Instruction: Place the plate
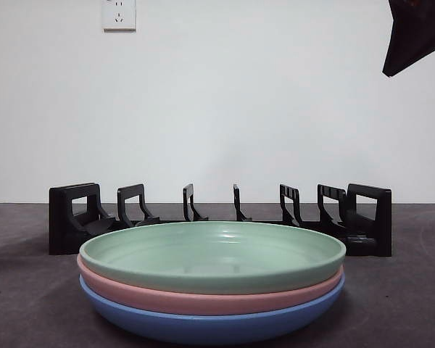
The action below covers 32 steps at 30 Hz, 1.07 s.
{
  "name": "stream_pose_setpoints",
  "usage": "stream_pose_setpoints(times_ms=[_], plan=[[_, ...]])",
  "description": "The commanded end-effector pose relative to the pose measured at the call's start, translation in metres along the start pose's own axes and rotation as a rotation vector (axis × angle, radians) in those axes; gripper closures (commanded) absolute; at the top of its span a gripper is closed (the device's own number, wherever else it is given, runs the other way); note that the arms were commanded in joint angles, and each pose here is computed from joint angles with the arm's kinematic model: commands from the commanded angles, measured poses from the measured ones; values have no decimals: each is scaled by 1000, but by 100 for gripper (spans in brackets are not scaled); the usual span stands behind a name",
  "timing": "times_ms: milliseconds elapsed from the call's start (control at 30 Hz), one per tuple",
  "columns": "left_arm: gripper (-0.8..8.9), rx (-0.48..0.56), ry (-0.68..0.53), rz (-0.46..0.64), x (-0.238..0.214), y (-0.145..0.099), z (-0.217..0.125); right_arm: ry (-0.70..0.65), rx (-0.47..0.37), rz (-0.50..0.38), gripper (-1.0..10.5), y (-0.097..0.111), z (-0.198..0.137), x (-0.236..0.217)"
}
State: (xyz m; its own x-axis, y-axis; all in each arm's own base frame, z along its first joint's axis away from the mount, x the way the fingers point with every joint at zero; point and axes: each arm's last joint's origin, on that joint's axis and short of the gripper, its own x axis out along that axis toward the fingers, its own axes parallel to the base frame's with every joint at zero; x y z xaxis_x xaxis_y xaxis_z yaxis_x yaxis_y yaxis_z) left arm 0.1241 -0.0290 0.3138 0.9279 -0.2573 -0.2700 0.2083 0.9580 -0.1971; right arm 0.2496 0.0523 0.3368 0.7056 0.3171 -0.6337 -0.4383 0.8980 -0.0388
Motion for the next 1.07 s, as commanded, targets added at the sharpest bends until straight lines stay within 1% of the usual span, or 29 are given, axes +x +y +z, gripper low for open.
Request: stream_pose_setpoints(times_ms=[33,167,300,467,500,533,1067], plan=[[806,100,-39,36,-3,10,-27,-33,4,-4,924,-1,6,-1],[806,86,-102,123,-4,29,-77,-46,2,-6,924,-1,7,-1],[806,89,-149,191,0,43,-118,-52,0,-7,924,-1,7,-1],[806,76,-151,229,7,54,-153,-52,0,-8,924,-1,7,-1],[806,75,-154,229,9,55,-157,-52,0,-7,924,-1,7,-1],[806,69,-130,232,10,56,-160,-52,0,-8,924,-1,7,-1],[806,73,-130,231,10,55,-160,-52,1,-8,924,-1,8,-1]])
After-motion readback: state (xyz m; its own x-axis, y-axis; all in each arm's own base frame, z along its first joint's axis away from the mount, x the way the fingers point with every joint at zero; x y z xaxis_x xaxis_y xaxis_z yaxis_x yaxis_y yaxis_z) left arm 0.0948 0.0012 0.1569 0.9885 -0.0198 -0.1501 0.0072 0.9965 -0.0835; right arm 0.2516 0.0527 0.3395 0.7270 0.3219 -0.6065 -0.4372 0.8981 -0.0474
